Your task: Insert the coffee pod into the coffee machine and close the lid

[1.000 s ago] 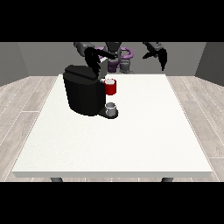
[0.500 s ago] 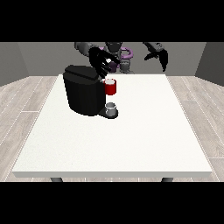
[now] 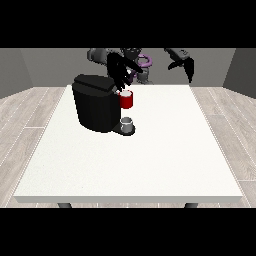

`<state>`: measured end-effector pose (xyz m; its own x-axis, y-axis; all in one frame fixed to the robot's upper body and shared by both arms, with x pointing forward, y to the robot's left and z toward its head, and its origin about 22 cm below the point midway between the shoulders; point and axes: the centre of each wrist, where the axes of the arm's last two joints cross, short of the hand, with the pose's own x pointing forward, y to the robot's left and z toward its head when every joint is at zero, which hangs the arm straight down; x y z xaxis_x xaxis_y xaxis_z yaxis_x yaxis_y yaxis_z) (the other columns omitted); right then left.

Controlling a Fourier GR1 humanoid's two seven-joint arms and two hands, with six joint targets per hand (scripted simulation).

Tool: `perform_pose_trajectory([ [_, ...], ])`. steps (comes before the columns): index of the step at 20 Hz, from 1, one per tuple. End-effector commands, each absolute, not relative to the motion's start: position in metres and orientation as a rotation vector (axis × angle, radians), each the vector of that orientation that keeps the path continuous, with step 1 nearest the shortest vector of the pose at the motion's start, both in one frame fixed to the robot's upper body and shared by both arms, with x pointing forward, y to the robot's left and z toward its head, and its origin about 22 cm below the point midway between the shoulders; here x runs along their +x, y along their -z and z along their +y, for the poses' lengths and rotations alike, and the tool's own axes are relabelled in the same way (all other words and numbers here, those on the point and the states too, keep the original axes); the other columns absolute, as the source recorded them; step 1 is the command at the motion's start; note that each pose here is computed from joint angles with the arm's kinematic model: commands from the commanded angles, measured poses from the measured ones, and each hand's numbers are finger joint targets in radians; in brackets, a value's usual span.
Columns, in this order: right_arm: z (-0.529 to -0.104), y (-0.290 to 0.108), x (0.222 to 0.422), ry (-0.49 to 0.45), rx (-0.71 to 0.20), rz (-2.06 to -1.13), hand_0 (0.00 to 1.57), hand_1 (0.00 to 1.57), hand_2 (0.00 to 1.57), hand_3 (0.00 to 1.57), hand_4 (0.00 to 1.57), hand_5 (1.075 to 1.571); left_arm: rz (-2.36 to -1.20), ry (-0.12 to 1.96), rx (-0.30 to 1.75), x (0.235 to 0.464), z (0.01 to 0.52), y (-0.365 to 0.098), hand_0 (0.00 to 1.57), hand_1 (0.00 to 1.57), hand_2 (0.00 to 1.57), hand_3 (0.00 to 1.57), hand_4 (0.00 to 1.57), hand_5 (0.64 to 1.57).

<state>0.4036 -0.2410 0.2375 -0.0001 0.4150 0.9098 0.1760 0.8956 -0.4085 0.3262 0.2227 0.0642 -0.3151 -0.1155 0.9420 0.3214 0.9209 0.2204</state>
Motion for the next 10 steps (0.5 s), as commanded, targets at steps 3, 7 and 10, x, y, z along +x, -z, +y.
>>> perform_pose_trajectory([
  [3, -0.189, -0.285, 0.391, -0.334, -0.357, -1.865, 0.00, 0.00, 0.00, 0.00, 0.00, 1.571, -1.884, 0.471, -0.210, 0.333, 0.207, -0.076, 0.00, 0.00, 0.00, 0.00, 0.35, 1.571],
  [7, -0.201, -0.307, 0.380, -0.321, -0.410, -1.899, 0.00, 0.00, 0.00, 0.00, 0.00, 1.571, -1.917, 0.544, -0.223, 0.341, 0.199, -0.093, 0.00, 0.00, 0.00, 0.00, 0.20, 1.571],
  [10, -0.206, -0.313, 0.375, -0.293, -0.409, -1.910, 0.00, 0.00, 0.00, 0.00, 0.00, 1.571, -1.924, 0.558, -0.261, 0.343, 0.183, -0.097, 0.00, 0.00, 0.00, 0.00, 0.33, 1.571],
])
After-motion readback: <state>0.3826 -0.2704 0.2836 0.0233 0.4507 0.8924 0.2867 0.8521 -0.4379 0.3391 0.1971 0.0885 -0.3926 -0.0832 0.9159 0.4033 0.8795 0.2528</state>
